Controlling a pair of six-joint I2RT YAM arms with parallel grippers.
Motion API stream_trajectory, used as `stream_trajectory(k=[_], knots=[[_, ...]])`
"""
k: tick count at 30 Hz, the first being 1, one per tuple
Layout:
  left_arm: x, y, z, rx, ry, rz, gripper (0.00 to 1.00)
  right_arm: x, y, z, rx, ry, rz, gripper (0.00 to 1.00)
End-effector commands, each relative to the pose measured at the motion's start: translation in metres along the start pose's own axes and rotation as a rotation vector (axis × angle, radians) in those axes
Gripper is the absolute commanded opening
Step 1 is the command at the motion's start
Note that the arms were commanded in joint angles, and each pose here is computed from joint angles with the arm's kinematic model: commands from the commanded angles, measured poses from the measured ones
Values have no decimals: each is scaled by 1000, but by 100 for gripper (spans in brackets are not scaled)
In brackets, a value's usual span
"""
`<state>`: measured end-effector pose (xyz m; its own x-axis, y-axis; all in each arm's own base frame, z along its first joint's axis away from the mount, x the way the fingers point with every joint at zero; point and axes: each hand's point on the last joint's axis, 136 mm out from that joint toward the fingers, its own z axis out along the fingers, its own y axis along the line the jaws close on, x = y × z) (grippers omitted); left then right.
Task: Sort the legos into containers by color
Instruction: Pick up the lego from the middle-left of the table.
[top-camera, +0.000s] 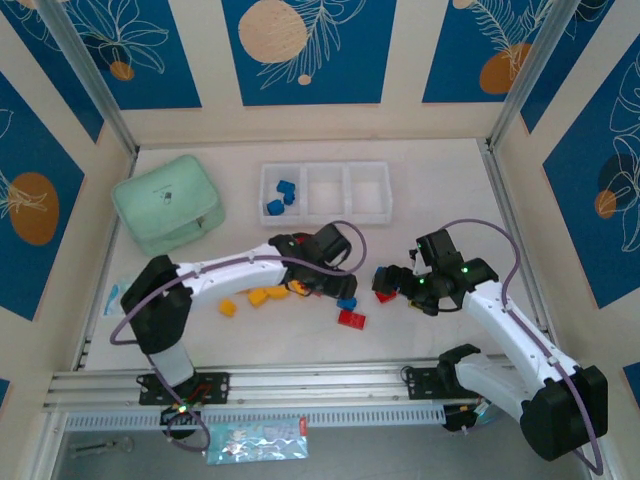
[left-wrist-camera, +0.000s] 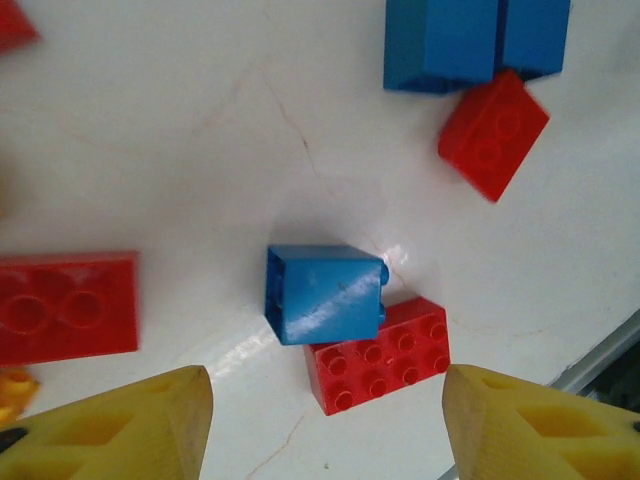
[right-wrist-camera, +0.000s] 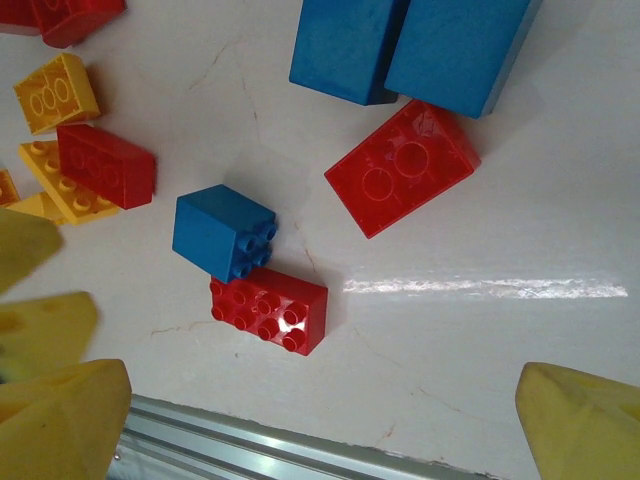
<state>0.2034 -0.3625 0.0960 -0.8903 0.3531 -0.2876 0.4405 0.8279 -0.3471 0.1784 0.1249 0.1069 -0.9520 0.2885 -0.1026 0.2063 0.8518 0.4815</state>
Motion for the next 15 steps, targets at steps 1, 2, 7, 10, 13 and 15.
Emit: stream_trajectory(k=[1,2,7,10,13,15], knots=[[8,-10,14,-7,49,16,64,8,-4,0,-4,28,32,99],[10,-9,18,-23,57,17,64,8,-5,0,-3,27,32,99],[10,-7,33,-55,75,35,68,9,-7,1,-15,27,46,99],[10,-6,42,-75,87,47,70,8,-8,0,-23,19,53,99],[9,-4,50,-97,97,61,72,7,-8,0,-27,21,54,99],[9,0,54,-131,101,73,72,7,-8,0,-31,20,55,99]])
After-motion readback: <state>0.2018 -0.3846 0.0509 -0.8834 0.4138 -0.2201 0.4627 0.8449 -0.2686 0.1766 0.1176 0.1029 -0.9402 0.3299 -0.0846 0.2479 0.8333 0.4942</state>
